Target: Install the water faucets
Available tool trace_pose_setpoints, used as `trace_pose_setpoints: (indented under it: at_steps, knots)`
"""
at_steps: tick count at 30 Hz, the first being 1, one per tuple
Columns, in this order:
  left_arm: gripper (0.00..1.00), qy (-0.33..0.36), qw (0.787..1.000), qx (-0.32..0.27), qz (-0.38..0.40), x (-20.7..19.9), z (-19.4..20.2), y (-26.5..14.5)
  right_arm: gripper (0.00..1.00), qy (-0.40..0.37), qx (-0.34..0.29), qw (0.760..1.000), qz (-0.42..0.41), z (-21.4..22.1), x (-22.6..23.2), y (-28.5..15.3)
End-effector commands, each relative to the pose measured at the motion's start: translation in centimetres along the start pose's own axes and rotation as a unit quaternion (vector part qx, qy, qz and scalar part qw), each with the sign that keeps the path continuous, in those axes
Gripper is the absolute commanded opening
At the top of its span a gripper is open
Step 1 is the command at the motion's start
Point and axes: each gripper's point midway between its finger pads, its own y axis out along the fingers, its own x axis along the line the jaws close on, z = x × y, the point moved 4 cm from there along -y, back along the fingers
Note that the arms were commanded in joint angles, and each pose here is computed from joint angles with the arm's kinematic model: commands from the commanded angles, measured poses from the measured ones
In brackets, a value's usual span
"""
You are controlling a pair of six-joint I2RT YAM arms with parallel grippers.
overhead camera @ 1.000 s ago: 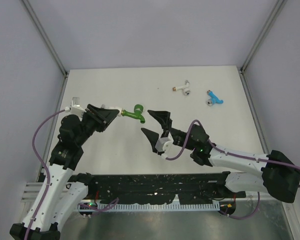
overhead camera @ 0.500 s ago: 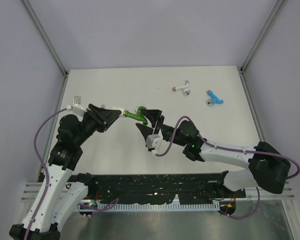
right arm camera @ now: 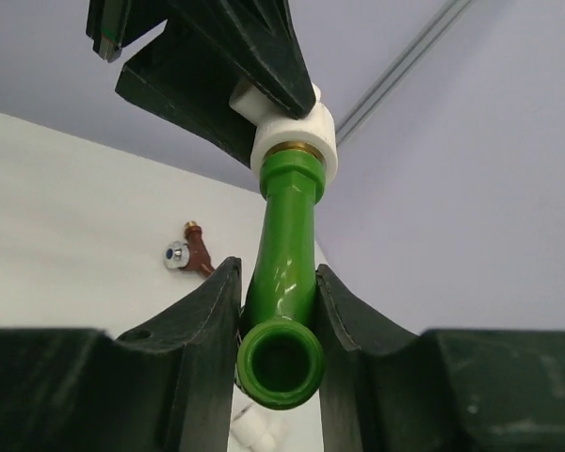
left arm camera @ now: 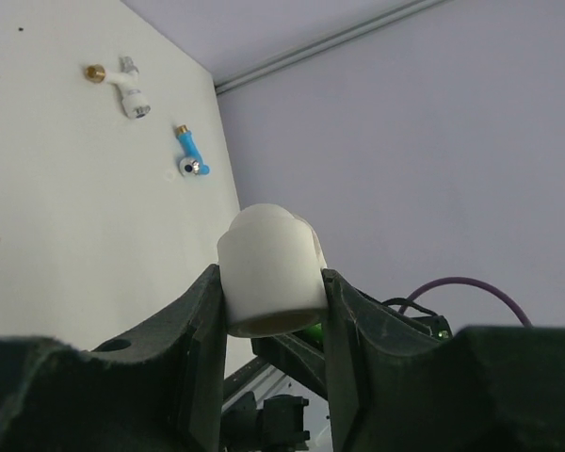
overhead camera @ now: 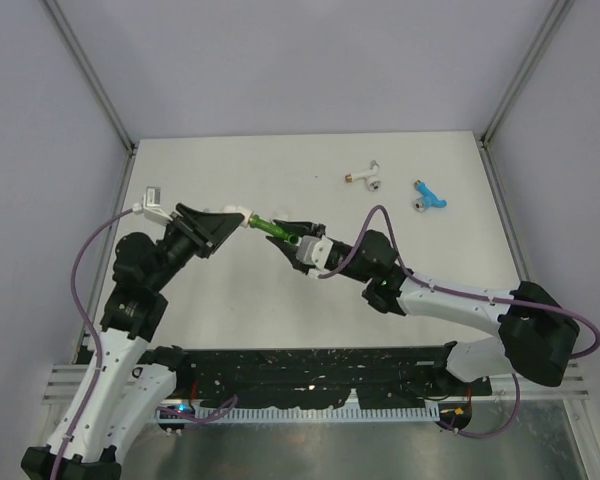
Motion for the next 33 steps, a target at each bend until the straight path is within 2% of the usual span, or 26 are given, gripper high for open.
trace_pose_setpoints:
  at_steps: [1,4,5,6,7,8,9,12,13,14,15,16,17,18,20,22,25,27,28,29,30,33]
  knots:
    - [0.0,0.067,0.989,-0.042,0.127,-3.8,-1.2,-0.5,0.05,0.196,-0.06,0.979,0.002,-3.8,-1.1,0.4]
    - [0.0,0.116,0.976,-0.079,0.165,-3.7,-1.5,-0.6,0.06,0.302,-0.082,0.949,0.02,-4.8,-2.5,0.3]
    - [0.0,0.133,0.97,-0.098,0.177,-3.4,-1.7,-0.6,0.05,0.36,-0.098,0.928,0.027,-5.4,-2.9,0.2]
    - [0.0,0.147,0.964,-0.114,0.19,-3.4,-1.8,-0.8,0.06,0.383,-0.102,0.917,0.041,-5.2,-3.7,-0.1]
    - [0.0,0.159,0.957,-0.13,0.205,-3.2,-1.9,-0.9,0.05,0.443,-0.118,0.887,0.046,-5.6,-4.2,-0.2]
    - [0.0,0.172,0.948,-0.15,0.223,-3.2,-2.0,-1.2,0.05,0.466,-0.123,0.874,0.057,-5.4,-5.0,-0.4]
    - [0.0,0.186,0.935,-0.171,0.25,-3.6,-2.2,-1.7,0.06,0.522,-0.136,0.84,0.056,-5.7,-5.3,-0.5]
    - [0.0,0.221,0.905,-0.208,0.298,-3.8,-2.1,-2.5,0.05,0.621,-0.145,0.766,0.077,-4.8,-6.7,-0.6]
    - [0.0,0.234,0.895,-0.216,0.312,-3.9,-2.0,-2.8,0.05,0.667,-0.148,0.727,0.072,-4.9,-6.7,-0.6]
    - [0.0,0.25,0.886,-0.221,0.321,-3.9,-1.9,-2.7,0.05,0.687,-0.145,0.709,0.074,-4.3,-6.7,-0.5]
    - [0.0,0.269,0.873,-0.23,0.335,-4.2,-1.8,-3.1,0.05,0.723,-0.149,0.671,0.066,-4.4,-6.8,-0.3]
    - [0.0,0.282,0.866,-0.235,0.34,-4.1,-1.8,-3.0,0.05,0.737,-0.149,0.656,0.059,-4.0,-6.6,-0.1]
    - [0.0,0.298,0.856,-0.242,0.346,-4.2,-1.8,-3.1,0.05,0.765,-0.154,0.623,0.047,-4.4,-6.7,0.0]
    - [0.0,0.314,0.846,-0.248,0.352,-4.3,-1.8,-3.2,0.05,0.776,-0.154,0.611,0.035,-4.1,-6.3,0.3]
    - [0.0,0.347,0.826,-0.255,0.364,-4.4,-1.6,-3.2,0.05,0.819,-0.149,0.554,0.011,-4.2,-6.0,0.7]
    - [0.0,0.375,0.808,-0.259,0.373,-4.6,-1.5,-3.2,0.05,0.831,-0.142,0.538,-0.007,-4.2,-5.8,1.0]
    - [0.0,0.383,0.806,-0.265,0.364,-4.4,-1.7,-2.7,0.08,0.829,-0.131,0.544,-0.004,-4.0,-5.5,1.0]
    - [0.0,0.369,0.814,-0.28,0.351,-4.0,-2.2,-2.7,0.2,0.817,-0.124,0.563,0.011,-3.8,-5.7,0.8]
    - [0.0,0.354,0.822,-0.289,0.34,-3.6,-2.6,-2.6,0.29,0.807,-0.115,0.578,0.019,-3.6,-5.6,0.7]
    - [0.0,0.339,0.829,-0.299,0.328,-3.2,-3.0,-2.5,0.34,0.8,-0.112,0.589,0.022,-3.5,-5.8,0.6]
    - [0.0,0.328,0.837,-0.306,0.313,-2.8,-3.3,-2.4,0.45,0.787,-0.104,0.607,0.03,-3.2,-5.8,0.5]
    - [0.0,0.309,0.866,-0.297,0.257,-1.2,-3.7,-1.7,0.58,0.758,-0.1,0.642,0.052,-2.7,-6.3,-0.2]
